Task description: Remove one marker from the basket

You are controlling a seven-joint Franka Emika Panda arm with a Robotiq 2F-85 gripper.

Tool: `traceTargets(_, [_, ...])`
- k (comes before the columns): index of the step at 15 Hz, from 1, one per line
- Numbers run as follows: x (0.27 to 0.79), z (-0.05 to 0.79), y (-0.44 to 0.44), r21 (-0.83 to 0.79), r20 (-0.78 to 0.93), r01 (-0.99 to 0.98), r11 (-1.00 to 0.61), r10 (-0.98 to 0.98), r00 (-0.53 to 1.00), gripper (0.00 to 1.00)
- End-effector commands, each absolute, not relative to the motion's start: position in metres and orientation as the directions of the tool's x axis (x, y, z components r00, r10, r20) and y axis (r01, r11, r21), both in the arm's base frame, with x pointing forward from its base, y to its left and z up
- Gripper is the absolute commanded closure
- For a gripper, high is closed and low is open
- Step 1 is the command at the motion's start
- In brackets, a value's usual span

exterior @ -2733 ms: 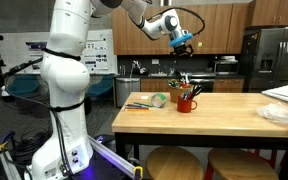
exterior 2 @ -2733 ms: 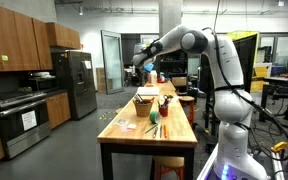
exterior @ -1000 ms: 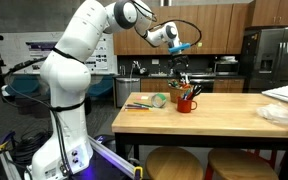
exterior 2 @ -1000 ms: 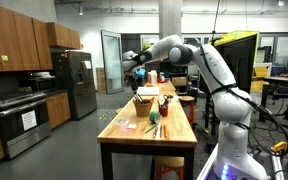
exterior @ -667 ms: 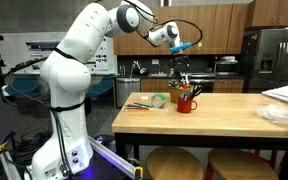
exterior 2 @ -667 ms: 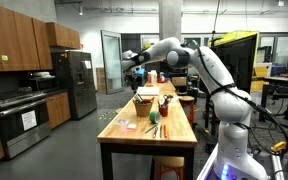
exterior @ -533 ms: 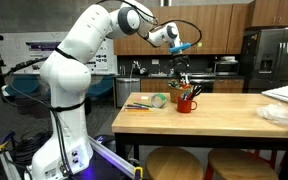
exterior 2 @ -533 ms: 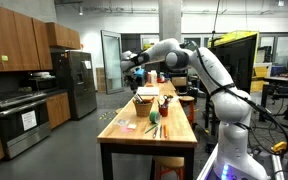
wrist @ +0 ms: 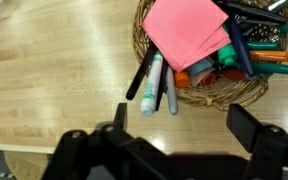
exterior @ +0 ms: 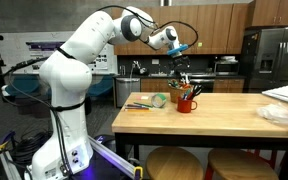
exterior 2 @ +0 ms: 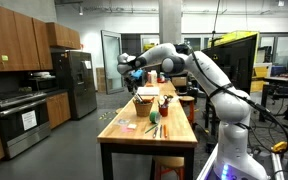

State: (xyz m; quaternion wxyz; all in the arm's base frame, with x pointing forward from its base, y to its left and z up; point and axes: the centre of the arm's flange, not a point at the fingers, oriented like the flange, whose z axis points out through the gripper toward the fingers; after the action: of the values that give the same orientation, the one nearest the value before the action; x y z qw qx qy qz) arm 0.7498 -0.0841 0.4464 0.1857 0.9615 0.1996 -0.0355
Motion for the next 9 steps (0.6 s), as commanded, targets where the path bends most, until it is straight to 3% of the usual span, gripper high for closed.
traceTargets(1, [0.7673, 0.452, -0.0934, 0.344, -0.178, 0.351, -0.871, 0.307, 0.935, 0.0])
traceTargets(9, [0.7677, 0.4448, -0.1024, 0.232, -0.192, 0.424, -0.875, 0.386, 0.902, 0.0])
